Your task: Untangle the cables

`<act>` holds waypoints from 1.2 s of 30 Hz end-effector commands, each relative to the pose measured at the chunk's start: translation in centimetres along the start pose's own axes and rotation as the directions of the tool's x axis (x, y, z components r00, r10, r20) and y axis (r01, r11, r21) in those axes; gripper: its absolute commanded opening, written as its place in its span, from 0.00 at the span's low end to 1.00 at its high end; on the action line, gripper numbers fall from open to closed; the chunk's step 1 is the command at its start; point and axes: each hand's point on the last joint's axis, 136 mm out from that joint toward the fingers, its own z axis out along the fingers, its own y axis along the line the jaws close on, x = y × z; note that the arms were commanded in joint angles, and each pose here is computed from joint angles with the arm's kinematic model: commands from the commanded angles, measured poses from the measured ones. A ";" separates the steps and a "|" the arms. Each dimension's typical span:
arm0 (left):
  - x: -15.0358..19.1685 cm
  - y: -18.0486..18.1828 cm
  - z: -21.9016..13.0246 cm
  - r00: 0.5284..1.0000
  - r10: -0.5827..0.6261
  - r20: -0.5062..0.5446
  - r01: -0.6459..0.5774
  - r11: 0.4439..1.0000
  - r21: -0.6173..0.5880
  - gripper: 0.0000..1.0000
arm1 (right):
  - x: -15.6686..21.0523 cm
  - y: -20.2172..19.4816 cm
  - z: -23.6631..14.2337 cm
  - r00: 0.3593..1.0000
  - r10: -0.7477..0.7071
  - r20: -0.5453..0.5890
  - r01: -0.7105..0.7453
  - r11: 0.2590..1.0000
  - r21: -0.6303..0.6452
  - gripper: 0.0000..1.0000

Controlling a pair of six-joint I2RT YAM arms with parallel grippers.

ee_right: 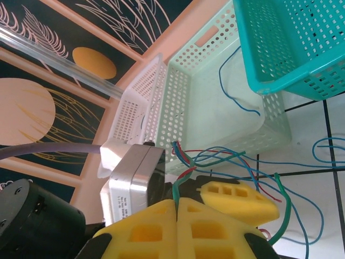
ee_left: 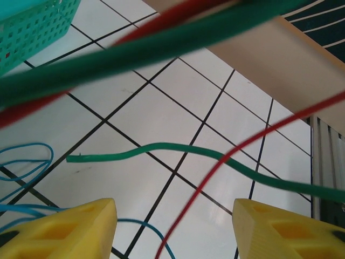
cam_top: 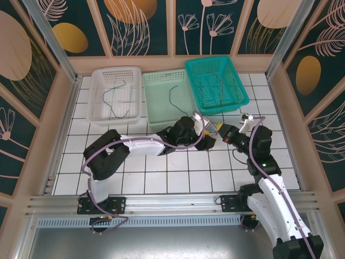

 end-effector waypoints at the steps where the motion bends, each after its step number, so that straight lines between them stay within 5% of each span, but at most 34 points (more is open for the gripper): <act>1: -0.5 0.3 0.8 1.000 0.025 0.012 -0.025 1.000 -0.005 0.57 | -1.0 2.0 -0.4 0.999 -0.016 0.033 0.018 0.997 -0.071 0.00; 6: 0.1 0.5 1.4 0.999 0.028 -0.016 -0.028 1.000 -0.004 0.30 | -1.4 1.7 -0.6 0.999 -0.037 0.037 0.038 0.999 -0.033 0.00; 13: 1.3 0.9 -0.4 0.998 0.045 -0.041 -0.047 0.998 -0.040 0.01 | -2.3 -2.9 -1.5 0.995 -0.096 0.028 0.085 0.960 0.266 0.00; 28: 4.4 2.6 -8.2 0.993 0.057 -0.103 -0.078 0.974 -0.212 0.00 | -3.0 -11.4 -4.0 0.992 -0.126 -0.017 0.107 0.751 0.652 0.00; 36: -0.4 5.1 -16.1 0.996 0.037 0.084 -0.002 0.925 -0.380 0.00 | -2.3 -13.1 -3.1 0.994 -0.097 -0.050 0.105 0.734 0.672 0.00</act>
